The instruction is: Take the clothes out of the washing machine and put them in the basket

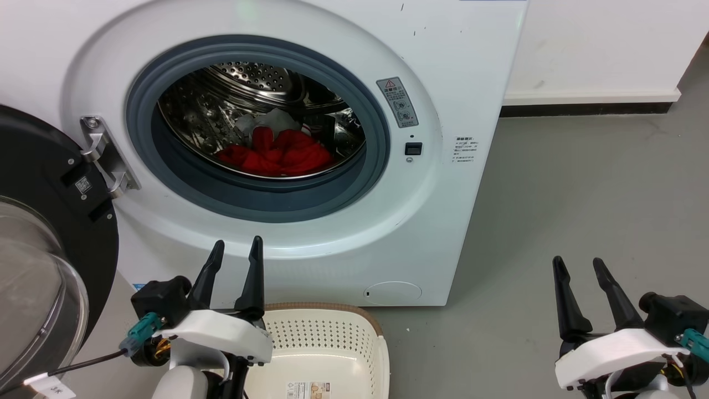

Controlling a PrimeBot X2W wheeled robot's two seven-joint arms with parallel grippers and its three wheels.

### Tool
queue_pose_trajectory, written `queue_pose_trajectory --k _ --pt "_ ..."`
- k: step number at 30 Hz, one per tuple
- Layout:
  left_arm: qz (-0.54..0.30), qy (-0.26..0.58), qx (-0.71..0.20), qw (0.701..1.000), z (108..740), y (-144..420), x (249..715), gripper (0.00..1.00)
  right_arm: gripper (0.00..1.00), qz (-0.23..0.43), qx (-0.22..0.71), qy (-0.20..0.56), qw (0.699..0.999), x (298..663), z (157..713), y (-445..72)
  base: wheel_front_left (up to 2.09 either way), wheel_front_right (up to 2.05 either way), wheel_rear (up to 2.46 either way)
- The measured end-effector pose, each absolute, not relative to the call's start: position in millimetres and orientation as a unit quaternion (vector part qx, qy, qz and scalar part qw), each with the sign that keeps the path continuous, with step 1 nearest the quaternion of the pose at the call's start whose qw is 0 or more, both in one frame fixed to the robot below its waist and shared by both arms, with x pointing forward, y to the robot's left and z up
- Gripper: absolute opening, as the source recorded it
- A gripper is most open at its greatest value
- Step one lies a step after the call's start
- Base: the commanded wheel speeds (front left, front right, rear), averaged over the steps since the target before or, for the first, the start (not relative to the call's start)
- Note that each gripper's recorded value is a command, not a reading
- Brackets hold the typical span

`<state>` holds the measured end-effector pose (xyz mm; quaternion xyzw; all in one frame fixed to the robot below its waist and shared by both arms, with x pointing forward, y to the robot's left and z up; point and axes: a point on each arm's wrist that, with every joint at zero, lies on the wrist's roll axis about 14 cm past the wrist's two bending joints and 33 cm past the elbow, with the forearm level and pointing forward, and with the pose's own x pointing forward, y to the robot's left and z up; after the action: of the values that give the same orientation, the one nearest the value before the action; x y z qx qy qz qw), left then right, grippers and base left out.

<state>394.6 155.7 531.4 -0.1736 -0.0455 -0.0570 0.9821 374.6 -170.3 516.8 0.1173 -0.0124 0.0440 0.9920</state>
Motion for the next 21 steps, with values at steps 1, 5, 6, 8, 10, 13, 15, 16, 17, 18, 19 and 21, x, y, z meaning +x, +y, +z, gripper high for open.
queue_pose_trajectory --k 1,5,6,8,10,13,15,16,17,18,19,21 --pt "-0.057 -0.046 -0.168 0.983 531.1 155.5 394.5 1.0 1.0 0.045 0.112 -0.012 0.993 374.6 516.6 -169.9 0.0 0.0 0.0" --pt "-0.059 -0.046 -0.146 0.987 529.9 154.5 394.1 1.0 1.0 0.048 0.092 -0.015 0.994 374.7 517.6 -168.8 0.0 0.0 0.0" --pt "-0.059 -0.045 -0.139 0.987 529.3 154.3 394.1 1.0 1.0 0.049 0.086 -0.015 0.995 374.7 517.6 -168.3 0.0 0.0 0.0" --pt "-0.061 -0.046 -0.128 0.989 528.5 153.4 393.6 1.0 1.0 0.05 0.078 -0.015 0.996 374.7 517.5 -167.6 0.0 0.0 0.0" --pt "-0.061 -0.045 -0.118 0.99 528.0 153.1 393.5 1.0 1.0 0.051 0.07 -0.016 0.996 374.6 517.9 -167.0 0.0 0.0 0.0" --pt "-0.062 -0.052 -0.101 0.992 531.1 153.0 394.5 1.0 1.0 0.054 0.054 -0.016 0.997 373.6 517.1 -166.0 0.0 0.0 0.0" --pt "-0.064 -0.055 -0.09 0.992 533.1 152.0 395.4 1.0 1.0 0.054 0.047 -0.015 0.997 372.9 516.3 -165.7 0.0 0.0 0.0" --pt "-0.064 -0.056 -0.086 0.993 533.3 151.8 395.3 1.0 1.0 0.055 0.043 -0.016 0.997 372.9 516.8 -165.4 0.0 0.0 0.0" --pt "-0.064 -0.057 -0.081 0.993 533.3 152.1 395.2 1.0 1.0 0.056 0.039 -0.017 0.998 372.9 517.1 -165.1 0.0 0.0 0.0" --pt "-0.064 -0.057 -0.076 0.993 533.3 152.2 395.0 1.0 1.0 0.056 0.036 -0.017 0.998 372.8 517.3 -165.2 0.0 0.0 0.0" --pt "-0.064 -0.057 -0.072 0.994 532.9 152.3 394.8 1.0 1.0 0.056 0.031 -0.018 0.998 372.8 517.5 -165.0 0.0 0.0 0.0" --pt "-0.064 -0.058 -0.062 0.994 532.7 151.9 394.6 1.0 1.0 0.057 0.025 -0.019 0.998 372.8 517.8 -165.0 0.0 0.0 0.0"
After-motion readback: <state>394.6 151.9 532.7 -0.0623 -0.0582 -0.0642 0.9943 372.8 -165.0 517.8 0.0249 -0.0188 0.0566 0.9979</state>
